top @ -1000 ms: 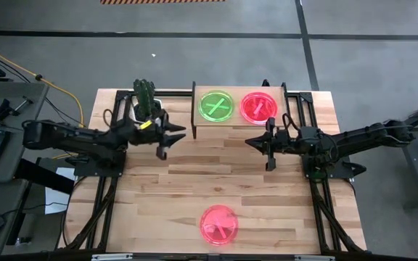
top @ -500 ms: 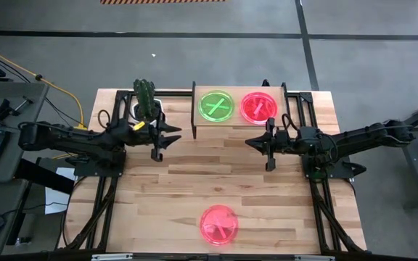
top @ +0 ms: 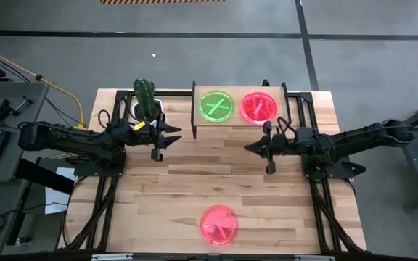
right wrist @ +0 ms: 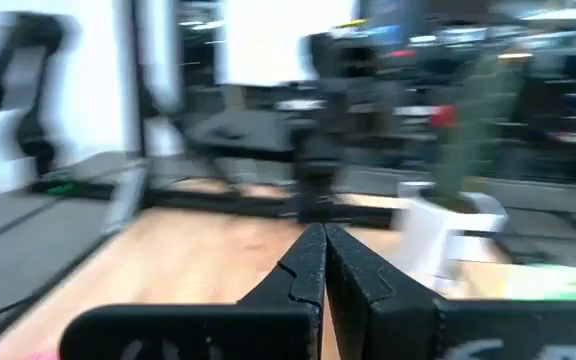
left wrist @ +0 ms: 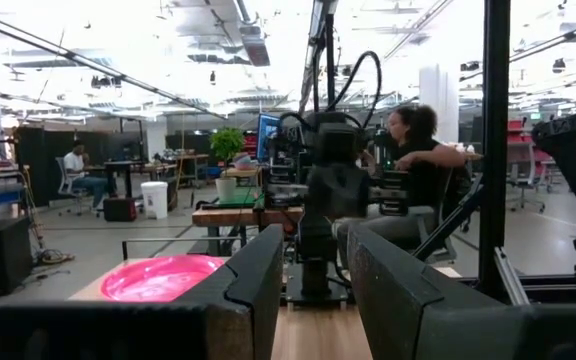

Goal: Place and stack plates onto a shelf
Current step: Stack the pink plate on top of the pink plate on the shelf

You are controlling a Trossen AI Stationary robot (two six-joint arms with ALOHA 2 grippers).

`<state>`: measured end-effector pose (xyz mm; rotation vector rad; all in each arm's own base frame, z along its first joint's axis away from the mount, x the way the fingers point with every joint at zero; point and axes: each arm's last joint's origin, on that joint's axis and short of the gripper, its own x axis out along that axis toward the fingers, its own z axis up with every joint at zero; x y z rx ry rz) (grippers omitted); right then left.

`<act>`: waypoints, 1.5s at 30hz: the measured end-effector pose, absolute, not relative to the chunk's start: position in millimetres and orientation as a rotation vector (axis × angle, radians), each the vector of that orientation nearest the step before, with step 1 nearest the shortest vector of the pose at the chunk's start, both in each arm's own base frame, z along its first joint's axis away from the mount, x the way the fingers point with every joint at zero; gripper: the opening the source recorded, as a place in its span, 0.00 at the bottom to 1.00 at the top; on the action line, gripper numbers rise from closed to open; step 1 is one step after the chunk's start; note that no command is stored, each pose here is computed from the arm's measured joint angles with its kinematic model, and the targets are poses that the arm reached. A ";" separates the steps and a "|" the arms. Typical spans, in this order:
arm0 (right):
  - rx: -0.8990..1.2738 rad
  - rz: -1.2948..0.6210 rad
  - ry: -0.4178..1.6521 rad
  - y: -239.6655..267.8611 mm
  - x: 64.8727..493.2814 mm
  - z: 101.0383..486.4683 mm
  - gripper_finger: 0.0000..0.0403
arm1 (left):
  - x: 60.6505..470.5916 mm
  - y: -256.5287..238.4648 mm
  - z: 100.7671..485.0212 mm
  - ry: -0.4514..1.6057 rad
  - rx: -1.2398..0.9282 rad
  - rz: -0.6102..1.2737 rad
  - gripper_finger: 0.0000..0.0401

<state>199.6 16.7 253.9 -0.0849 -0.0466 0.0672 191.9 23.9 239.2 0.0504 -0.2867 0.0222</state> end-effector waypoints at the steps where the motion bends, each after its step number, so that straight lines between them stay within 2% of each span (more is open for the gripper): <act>1: -0.086 0.126 -0.039 18.6 201.4 251.8 0.00 | 191.9 23.9 239.2 -0.287 0.051 0.022 0.26; 5: -0.093 0.312 0.023 31.0 216.2 243.8 0.00 | 191.9 23.9 239.2 -0.287 0.064 0.025 0.26; 11: -0.192 0.412 0.252 61.5 258.0 241.3 0.00 | 191.9 23.9 239.2 -0.286 0.076 0.026 0.26; 18: -0.142 0.487 0.541 90.3 299.7 231.3 0.00 | 191.9 23.9 239.1 -0.286 0.053 0.023 0.26; 26: -0.082 0.658 0.677 130.2 321.7 197.2 0.00 | 191.9 23.9 239.1 -0.286 0.050 0.022 0.26; 39: -0.018 0.657 0.808 153.4 335.1 131.5 0.00 | 191.9 23.9 239.1 -0.286 0.049 0.022 0.26; 45: 0.000 0.635 0.845 151.3 337.0 120.3 0.00 | 191.9 23.9 239.1 -0.286 0.049 0.022 0.26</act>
